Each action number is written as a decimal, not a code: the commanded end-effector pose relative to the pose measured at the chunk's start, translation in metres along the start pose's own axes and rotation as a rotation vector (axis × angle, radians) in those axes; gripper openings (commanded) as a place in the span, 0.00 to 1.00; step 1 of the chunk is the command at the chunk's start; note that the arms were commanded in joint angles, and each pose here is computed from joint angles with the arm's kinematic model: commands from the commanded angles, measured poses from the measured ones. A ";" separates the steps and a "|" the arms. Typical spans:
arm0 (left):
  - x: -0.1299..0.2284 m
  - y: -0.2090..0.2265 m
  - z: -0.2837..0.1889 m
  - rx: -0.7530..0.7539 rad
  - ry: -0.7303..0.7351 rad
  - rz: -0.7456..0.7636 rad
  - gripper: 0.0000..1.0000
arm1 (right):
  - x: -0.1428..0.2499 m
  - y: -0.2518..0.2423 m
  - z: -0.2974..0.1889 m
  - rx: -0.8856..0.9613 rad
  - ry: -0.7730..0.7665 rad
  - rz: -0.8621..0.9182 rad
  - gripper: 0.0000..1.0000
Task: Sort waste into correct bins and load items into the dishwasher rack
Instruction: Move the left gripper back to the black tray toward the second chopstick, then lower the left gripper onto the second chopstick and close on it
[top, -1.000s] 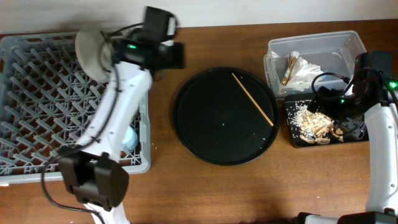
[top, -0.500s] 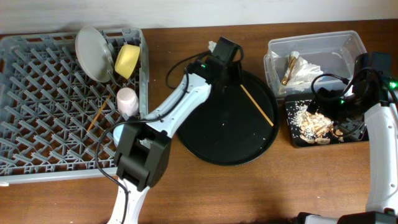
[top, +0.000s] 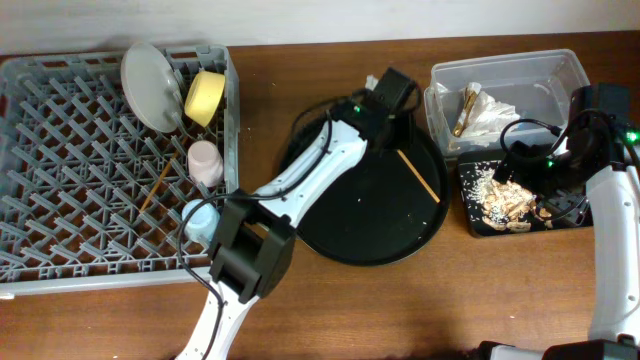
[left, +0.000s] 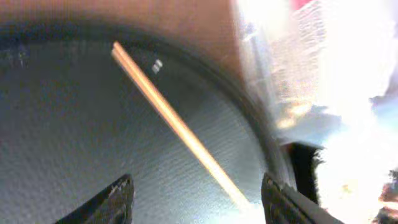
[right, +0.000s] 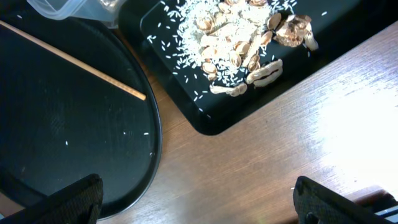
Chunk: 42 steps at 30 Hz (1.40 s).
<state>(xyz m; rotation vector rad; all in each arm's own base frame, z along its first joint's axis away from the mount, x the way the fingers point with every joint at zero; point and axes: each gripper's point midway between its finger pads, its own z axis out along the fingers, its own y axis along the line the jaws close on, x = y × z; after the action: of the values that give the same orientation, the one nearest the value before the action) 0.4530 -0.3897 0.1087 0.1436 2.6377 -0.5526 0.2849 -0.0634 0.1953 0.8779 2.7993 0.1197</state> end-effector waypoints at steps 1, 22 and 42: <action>-0.009 -0.012 -0.022 0.024 -0.002 0.081 0.65 | -0.001 0.001 0.000 -0.002 0.001 -0.010 0.98; 0.059 0.016 0.083 -0.114 0.129 0.140 0.64 | 0.001 0.001 0.000 -0.003 0.009 -0.009 0.98; 0.034 -0.017 0.083 -0.100 -0.001 0.639 0.56 | 0.001 0.001 0.000 -0.003 0.010 -0.009 0.98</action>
<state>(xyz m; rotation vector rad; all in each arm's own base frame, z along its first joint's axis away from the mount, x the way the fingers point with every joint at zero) 0.4567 -0.4345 0.0493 0.8097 2.4296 -0.2395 0.2832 -0.0628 0.1951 0.8802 2.8058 0.1201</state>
